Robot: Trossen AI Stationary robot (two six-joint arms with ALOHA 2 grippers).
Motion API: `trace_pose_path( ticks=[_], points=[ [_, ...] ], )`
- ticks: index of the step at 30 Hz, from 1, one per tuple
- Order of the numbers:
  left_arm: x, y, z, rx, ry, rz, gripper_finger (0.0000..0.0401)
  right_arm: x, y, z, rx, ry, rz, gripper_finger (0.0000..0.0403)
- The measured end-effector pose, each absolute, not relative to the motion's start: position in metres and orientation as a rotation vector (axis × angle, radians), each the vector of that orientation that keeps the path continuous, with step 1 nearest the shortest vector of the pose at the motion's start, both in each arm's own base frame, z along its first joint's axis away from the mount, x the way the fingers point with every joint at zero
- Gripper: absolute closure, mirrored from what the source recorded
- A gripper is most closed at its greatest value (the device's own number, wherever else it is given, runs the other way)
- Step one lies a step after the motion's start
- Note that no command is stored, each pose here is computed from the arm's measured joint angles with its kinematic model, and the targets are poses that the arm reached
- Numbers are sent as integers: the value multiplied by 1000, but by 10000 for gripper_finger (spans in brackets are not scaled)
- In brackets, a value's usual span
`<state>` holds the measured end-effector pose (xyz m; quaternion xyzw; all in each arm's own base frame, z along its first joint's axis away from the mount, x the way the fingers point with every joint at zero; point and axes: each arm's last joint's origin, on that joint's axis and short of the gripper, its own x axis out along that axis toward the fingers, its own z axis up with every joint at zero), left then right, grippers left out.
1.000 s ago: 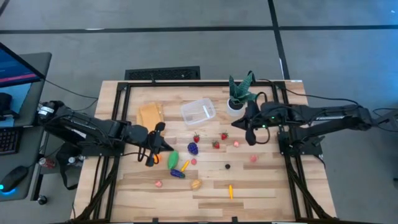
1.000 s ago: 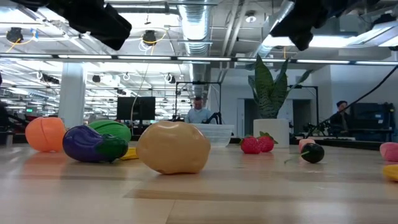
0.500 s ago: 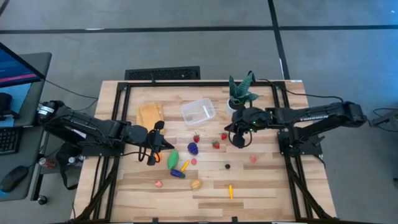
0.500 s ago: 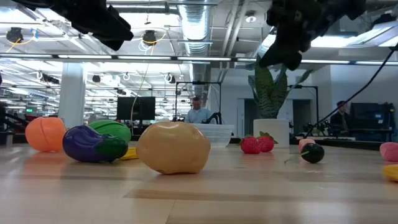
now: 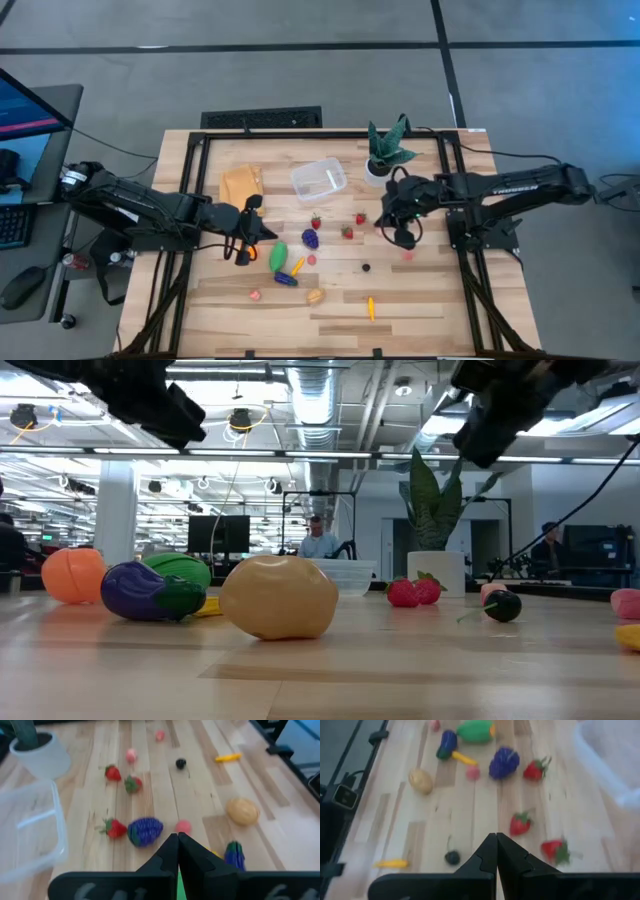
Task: Pick and placing Produce into tupperware
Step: Put the pink peach into the transparent bin
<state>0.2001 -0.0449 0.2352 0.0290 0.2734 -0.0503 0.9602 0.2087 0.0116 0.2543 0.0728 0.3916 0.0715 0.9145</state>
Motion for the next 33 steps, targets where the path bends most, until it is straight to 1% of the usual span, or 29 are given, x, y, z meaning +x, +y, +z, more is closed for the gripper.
trace_pose_path(
  ticks=[2, 6, 9, 12, 17, 20, 23, 26, 29, 31, 33],
  points=[
    [198, -44, 232, 59, 589, -96, 401, 200, 12, 255, 150, 842, 78, 403],
    [194, -42, 226, 15, 664, -22, 401, 176, 6, 256, 137, 917, -210, 403],
    [190, -41, 222, -38, 726, 7, 401, 160, 1, 262, 158, 887, -400, 403],
    [185, -41, 216, -104, 804, 12, 401, 149, -1, 269, 199, 816, -472, 403],
    [176, -42, 210, -225, 957, -16, 401, 138, -2, 280, 238, 725, -460, 403],
    [173, -42, 217, -264, 1009, 6, 401, 137, -2, 284, 207, 678, -447, 403],
    [171, -41, 227, -257, 1033, 35, 401, 140, -2, 286, 173, 637, -440, 403],
    [175, -40, 238, -243, 981, 59, 401, 146, -2, 286, 105, 632, -405, 403],
    [180, -40, 244, -180, 903, 72, 401, 153, 0, 282, -3, 687, -296, 403],
    [187, -38, 249, -73, 805, 97, 401, 158, 2, 279, -17, 719, -203, 403],
    [195, -34, 257, -23, 686, 158, 401, 163, 1, 276, -13, 753, -176, 403]
  ],
)
